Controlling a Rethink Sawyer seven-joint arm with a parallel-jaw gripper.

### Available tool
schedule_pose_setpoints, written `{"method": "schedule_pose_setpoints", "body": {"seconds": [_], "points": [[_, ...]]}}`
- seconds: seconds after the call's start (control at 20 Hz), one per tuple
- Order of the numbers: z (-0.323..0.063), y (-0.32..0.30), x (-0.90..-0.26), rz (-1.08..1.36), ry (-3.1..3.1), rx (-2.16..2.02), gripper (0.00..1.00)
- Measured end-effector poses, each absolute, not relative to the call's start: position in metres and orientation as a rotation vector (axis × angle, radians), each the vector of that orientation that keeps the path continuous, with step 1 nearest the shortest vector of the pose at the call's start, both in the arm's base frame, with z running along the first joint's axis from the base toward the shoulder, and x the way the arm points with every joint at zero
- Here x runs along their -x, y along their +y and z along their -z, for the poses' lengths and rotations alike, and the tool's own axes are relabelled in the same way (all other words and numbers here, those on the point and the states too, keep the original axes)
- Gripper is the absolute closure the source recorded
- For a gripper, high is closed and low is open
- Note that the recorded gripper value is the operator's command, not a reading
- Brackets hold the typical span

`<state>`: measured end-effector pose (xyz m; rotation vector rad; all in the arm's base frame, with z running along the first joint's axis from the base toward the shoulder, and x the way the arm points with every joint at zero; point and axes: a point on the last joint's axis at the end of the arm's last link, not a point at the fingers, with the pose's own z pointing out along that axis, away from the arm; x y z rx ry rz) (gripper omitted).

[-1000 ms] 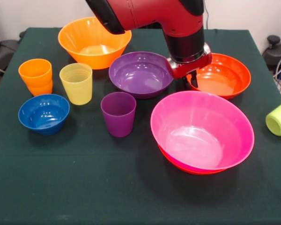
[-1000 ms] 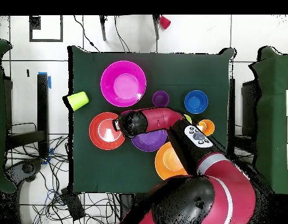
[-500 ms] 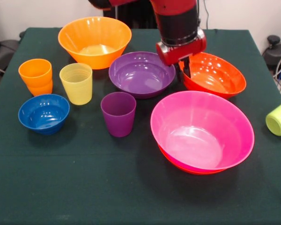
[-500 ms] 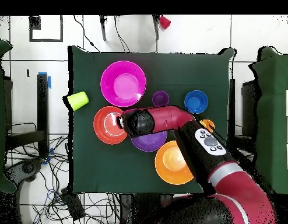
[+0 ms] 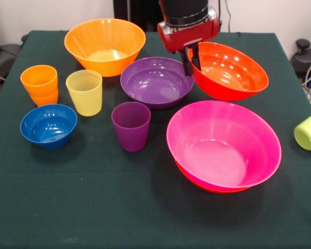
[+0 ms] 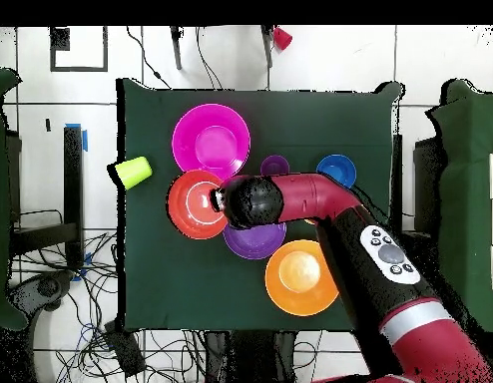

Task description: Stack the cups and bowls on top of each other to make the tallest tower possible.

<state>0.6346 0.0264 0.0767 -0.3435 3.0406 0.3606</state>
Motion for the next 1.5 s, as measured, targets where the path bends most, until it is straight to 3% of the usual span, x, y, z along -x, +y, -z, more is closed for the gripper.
{"method": "schedule_pose_setpoints", "body": {"seconds": [1.5], "points": [[-0.147, 0.046, -0.660, -0.467, 3.153, 0.331, 1.00]]}}
